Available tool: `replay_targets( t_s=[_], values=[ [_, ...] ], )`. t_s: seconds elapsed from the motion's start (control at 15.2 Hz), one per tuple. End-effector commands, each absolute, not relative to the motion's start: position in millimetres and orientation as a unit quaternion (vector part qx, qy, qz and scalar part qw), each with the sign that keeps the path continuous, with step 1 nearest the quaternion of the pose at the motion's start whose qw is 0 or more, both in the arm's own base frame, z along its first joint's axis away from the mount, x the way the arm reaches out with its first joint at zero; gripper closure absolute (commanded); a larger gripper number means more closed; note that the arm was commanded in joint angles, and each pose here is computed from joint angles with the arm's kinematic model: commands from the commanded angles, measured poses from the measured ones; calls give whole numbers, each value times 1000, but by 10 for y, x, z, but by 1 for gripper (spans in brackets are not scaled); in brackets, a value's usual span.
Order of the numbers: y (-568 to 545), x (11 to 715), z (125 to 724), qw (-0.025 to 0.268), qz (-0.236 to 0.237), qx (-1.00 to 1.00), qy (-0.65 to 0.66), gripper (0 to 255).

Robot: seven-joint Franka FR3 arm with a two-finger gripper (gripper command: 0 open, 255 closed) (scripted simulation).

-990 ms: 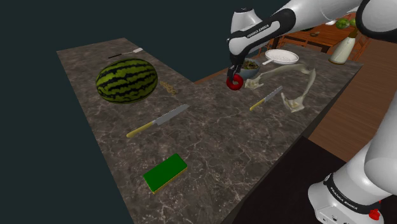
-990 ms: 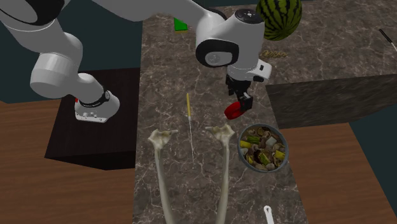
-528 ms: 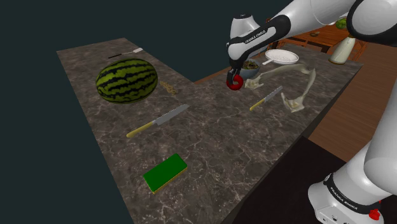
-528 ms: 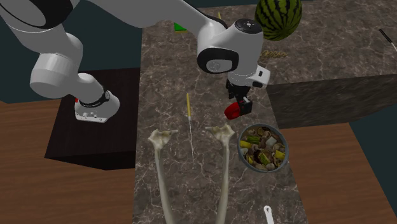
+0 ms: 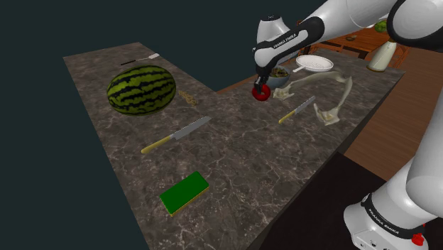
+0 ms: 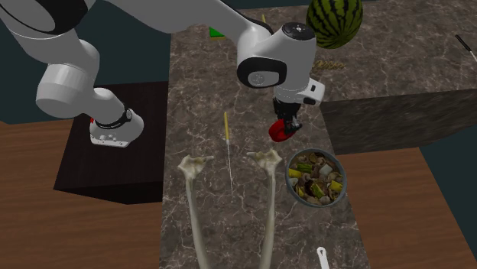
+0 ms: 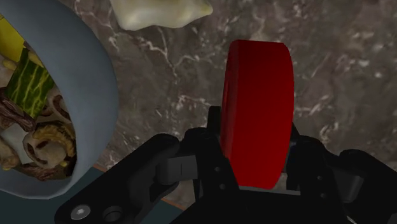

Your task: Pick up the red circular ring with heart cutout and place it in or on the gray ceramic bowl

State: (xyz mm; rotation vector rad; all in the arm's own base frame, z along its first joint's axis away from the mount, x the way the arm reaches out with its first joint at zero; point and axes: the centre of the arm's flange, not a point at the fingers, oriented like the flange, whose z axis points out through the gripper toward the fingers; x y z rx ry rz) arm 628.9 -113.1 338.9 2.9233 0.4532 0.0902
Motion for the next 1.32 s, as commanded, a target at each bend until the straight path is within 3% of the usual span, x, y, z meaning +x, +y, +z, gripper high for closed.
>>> replay_targets(
  t_s=[0.0, 0.4, 1.25],
  values=[
    [-1135, 6286, 3383, 91, 30, 984, 152, 255],
    [-1135, 6287, 3383, 91, 30, 984, 152, 255],
    [-1135, 6287, 4069, 91, 30, 984, 152, 255]
  ],
)
